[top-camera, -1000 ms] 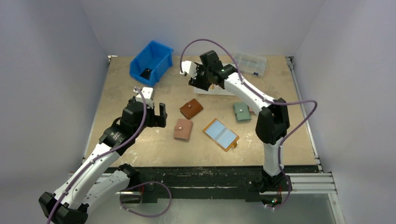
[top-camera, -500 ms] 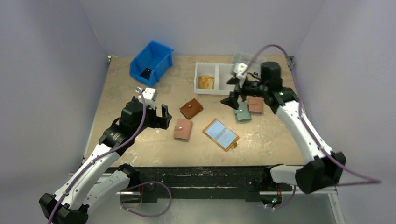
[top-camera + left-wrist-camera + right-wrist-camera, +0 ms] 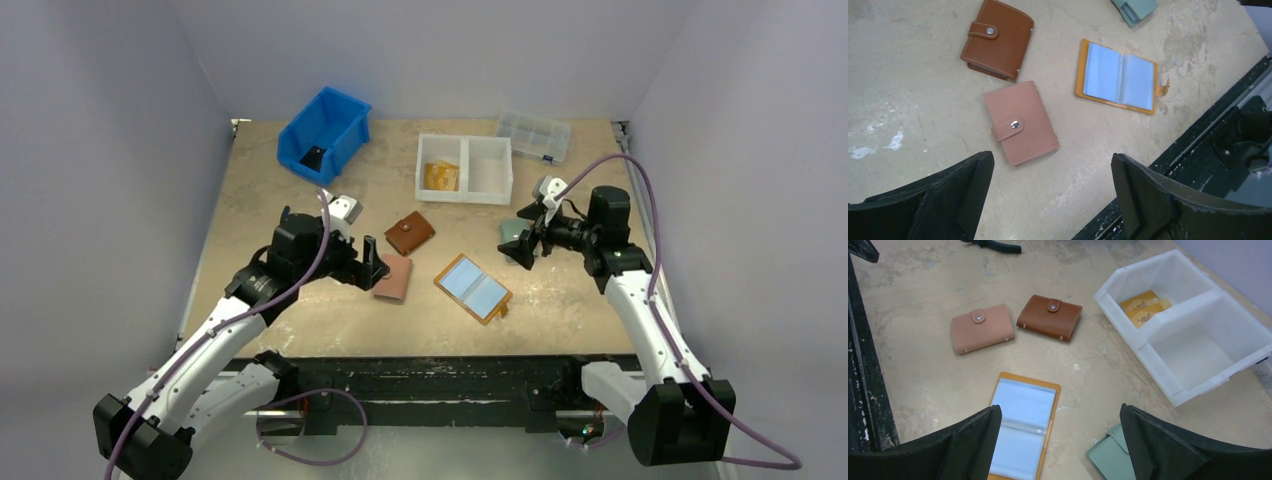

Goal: Take the credit cards out of the card holder
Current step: Reset both arms

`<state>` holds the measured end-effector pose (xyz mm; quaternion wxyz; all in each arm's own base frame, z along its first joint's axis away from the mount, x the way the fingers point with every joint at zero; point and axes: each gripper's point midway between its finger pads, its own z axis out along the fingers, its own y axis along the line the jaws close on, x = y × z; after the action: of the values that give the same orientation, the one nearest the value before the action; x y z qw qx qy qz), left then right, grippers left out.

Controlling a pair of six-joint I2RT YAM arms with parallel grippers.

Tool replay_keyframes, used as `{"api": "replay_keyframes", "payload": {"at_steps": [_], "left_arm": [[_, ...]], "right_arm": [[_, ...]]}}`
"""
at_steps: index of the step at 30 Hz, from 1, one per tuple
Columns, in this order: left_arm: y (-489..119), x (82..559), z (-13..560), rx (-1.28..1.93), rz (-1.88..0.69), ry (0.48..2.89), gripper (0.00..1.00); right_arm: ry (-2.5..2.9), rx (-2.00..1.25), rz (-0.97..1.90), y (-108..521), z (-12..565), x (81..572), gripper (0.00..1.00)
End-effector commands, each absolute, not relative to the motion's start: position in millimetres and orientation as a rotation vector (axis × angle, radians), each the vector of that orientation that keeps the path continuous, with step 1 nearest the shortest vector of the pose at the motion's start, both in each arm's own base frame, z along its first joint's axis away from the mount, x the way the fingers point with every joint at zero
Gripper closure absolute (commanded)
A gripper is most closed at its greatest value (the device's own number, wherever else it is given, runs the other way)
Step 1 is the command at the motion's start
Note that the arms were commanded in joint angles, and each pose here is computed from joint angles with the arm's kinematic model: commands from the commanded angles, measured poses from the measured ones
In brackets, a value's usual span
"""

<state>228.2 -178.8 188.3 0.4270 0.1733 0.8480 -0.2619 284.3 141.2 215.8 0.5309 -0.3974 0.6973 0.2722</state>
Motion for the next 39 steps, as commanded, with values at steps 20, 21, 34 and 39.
{"api": "replay_keyframes", "payload": {"at_steps": [20,21,34,39], "left_arm": [[-205,222,171,0.406,-0.851,2.208,0.1],[-200,225,172,0.422,-0.801,2.209,0.1],[-184,231,178,0.376,-0.702,2.154,0.09],[-183,231,179,0.372,-0.699,2.151,0.09]], "right_arm": [[1.592,-1.875,0.534,145,67,214,0.16],[1.599,-1.878,0.538,145,65,214,0.16],[1.587,-1.992,0.665,143,50,192,0.33],[1.609,-1.955,0.67,146,54,195,0.33]]}}
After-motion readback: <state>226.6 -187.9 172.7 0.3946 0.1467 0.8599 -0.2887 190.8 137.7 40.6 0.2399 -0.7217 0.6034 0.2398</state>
